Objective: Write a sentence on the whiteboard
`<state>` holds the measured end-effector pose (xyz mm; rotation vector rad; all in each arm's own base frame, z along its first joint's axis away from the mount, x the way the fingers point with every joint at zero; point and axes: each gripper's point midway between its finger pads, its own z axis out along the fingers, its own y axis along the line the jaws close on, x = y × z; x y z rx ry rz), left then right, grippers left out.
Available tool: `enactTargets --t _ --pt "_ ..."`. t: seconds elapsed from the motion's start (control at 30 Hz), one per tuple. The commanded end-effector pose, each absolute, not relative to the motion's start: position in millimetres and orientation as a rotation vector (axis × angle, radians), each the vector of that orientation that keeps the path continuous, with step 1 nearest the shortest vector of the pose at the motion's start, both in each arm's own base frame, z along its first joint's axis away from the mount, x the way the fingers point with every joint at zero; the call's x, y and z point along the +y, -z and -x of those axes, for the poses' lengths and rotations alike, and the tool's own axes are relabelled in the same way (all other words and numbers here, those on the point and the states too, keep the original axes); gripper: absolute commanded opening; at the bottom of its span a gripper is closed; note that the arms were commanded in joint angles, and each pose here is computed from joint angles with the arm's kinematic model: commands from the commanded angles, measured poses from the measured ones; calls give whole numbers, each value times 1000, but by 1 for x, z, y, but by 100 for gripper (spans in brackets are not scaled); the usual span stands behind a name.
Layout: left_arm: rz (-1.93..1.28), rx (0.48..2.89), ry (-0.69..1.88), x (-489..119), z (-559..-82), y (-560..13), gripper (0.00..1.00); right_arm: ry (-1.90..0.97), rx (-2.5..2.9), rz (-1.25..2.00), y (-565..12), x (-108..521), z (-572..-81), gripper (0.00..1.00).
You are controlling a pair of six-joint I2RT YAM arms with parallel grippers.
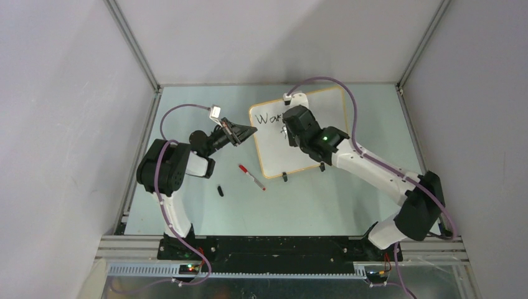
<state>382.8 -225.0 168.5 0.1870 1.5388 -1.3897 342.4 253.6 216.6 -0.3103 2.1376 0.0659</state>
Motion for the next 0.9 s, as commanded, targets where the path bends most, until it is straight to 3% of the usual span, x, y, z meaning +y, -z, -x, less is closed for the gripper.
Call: enactTargets --t 0.0,0.87 --pt "-279 1463 1350 -224 -376 -185 0 -210 2021 250 -256 251 -340 0" --pt "-271 1469 1355 -224 -376 -184 0 -306 1924 241 -246 250 -340 0"
